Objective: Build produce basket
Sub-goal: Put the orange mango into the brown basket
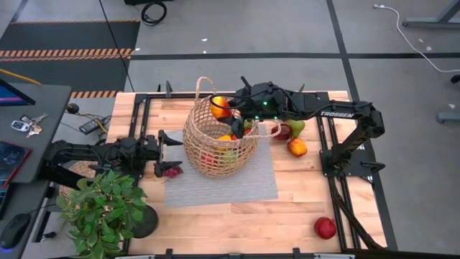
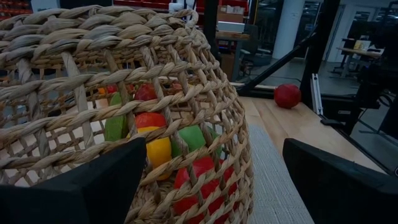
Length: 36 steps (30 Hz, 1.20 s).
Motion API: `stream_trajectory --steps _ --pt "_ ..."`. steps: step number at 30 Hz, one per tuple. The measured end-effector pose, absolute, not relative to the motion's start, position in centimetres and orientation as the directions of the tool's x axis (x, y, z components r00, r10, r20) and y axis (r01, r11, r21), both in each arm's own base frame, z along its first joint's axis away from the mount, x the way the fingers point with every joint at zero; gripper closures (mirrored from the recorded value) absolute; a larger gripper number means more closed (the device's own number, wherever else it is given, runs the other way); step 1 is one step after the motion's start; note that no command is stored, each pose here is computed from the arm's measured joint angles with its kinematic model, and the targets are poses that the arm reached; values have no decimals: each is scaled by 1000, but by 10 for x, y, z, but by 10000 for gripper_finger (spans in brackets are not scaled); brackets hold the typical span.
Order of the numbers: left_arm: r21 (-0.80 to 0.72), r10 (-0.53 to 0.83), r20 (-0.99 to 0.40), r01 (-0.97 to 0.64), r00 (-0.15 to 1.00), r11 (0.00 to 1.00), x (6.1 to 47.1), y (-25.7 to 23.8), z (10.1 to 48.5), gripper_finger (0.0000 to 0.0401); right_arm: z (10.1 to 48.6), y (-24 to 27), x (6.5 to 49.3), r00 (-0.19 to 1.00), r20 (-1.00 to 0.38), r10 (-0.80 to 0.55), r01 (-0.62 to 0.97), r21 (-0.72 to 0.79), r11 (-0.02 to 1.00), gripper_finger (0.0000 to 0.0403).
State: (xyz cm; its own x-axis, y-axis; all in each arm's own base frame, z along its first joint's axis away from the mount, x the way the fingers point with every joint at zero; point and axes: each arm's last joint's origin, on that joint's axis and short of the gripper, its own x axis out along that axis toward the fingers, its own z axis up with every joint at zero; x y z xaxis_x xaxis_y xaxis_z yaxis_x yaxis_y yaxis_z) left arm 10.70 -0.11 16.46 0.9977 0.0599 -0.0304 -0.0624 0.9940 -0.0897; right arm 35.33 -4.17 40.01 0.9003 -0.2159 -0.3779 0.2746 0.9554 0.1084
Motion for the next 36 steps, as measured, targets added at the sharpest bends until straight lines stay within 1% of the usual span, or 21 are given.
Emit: stream_trajectory --steps 36 --pt "-89 59 -31 -62 998 994 107 -1 165 15 398 -42 353 892 -397 -215 277 105 955 107"
